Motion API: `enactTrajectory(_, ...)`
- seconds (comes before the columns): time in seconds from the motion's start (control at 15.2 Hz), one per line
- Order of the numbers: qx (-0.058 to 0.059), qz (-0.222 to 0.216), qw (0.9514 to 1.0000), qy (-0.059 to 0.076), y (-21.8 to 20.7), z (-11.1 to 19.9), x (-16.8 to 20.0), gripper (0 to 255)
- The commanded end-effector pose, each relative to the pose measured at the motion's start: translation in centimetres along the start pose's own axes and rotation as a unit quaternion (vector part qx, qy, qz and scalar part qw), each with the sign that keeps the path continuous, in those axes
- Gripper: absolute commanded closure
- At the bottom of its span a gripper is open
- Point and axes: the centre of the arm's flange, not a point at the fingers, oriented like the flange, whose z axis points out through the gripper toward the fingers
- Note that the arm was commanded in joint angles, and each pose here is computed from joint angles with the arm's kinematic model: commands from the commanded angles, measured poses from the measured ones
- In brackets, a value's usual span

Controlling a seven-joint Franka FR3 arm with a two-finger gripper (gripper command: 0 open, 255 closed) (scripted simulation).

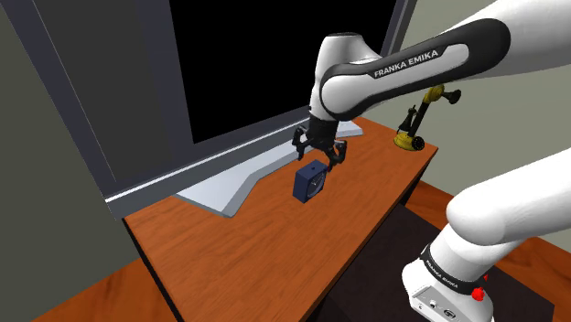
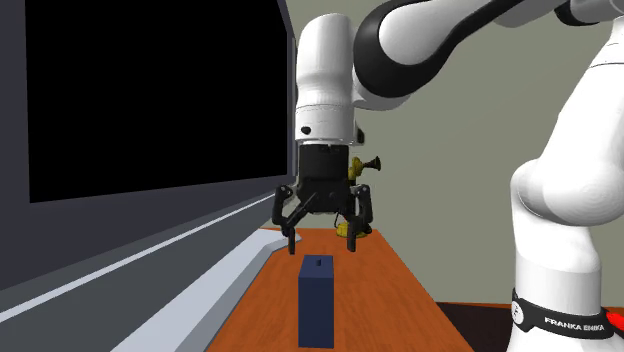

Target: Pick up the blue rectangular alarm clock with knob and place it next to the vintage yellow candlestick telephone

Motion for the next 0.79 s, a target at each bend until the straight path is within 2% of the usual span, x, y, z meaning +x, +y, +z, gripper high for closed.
enactTrajectory(0.0, -0.004, 0.035, 0.9994, -0.003, -0.9, 1.4, -0.2, 0)
enactTrajectory(0.46, -0.004, 0.035, 0.9994, -0.003, -0.8, 5.4, -0.3, 0)
enactTrajectory(0.73, -0.004, 0.035, 0.9994, -0.003, -0.8, 5.4, -0.3, 0)
